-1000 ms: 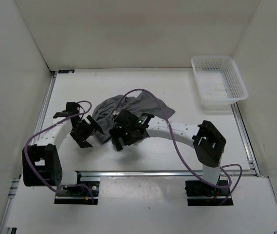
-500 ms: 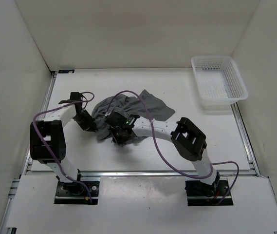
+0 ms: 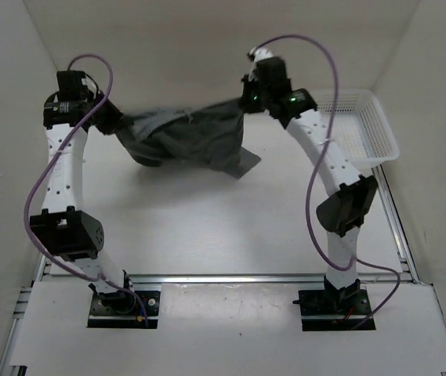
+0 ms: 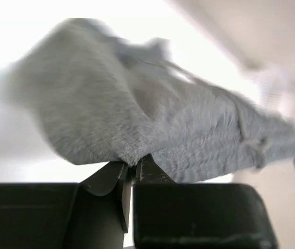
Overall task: Fold and stack the shorts
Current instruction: Flatten the shorts out
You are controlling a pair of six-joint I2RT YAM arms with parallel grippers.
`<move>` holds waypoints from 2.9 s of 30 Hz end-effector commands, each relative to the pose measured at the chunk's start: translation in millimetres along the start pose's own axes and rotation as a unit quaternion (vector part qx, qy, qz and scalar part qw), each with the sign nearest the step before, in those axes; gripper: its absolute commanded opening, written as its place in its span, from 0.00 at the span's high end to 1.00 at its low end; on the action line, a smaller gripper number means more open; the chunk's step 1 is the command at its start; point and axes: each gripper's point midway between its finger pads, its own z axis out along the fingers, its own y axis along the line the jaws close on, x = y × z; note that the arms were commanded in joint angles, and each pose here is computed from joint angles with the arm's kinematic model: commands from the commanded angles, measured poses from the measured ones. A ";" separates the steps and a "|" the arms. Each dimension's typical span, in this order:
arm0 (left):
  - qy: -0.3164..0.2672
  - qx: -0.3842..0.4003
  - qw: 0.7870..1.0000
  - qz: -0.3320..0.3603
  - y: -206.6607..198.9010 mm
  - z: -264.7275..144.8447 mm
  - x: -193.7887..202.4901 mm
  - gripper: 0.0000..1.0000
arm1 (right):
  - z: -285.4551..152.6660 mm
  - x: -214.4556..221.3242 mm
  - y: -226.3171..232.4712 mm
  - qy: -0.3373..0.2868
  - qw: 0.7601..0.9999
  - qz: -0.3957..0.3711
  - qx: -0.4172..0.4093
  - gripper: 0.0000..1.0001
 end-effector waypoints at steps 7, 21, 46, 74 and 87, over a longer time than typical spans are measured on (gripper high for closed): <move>0.005 0.138 0.985 0.108 -75.5 -92.1 92.4 0.72 | -94.7 -18.7 -48.4 -0.084 0.994 0.002 0.075 0.52; 0.056 -0.064 0.992 0.099 24.7 -14.9 113.1 0.40 | -126.3 142.7 -101.3 0.061 0.978 0.190 0.054 0.41; 0.037 -0.107 0.993 -0.036 94.1 -46.8 84.0 0.16 | 40.7 319.1 162.3 0.286 0.950 -0.127 0.001 0.88; 0.212 -0.160 0.962 -0.066 170.0 38.5 214.1 0.14 | -172.6 329.9 19.2 0.268 0.936 0.214 0.081 0.16; 0.242 -0.202 0.948 -0.049 180.2 103.6 195.9 0.70 | -159.5 353.1 -4.3 0.272 0.780 0.558 0.080 0.11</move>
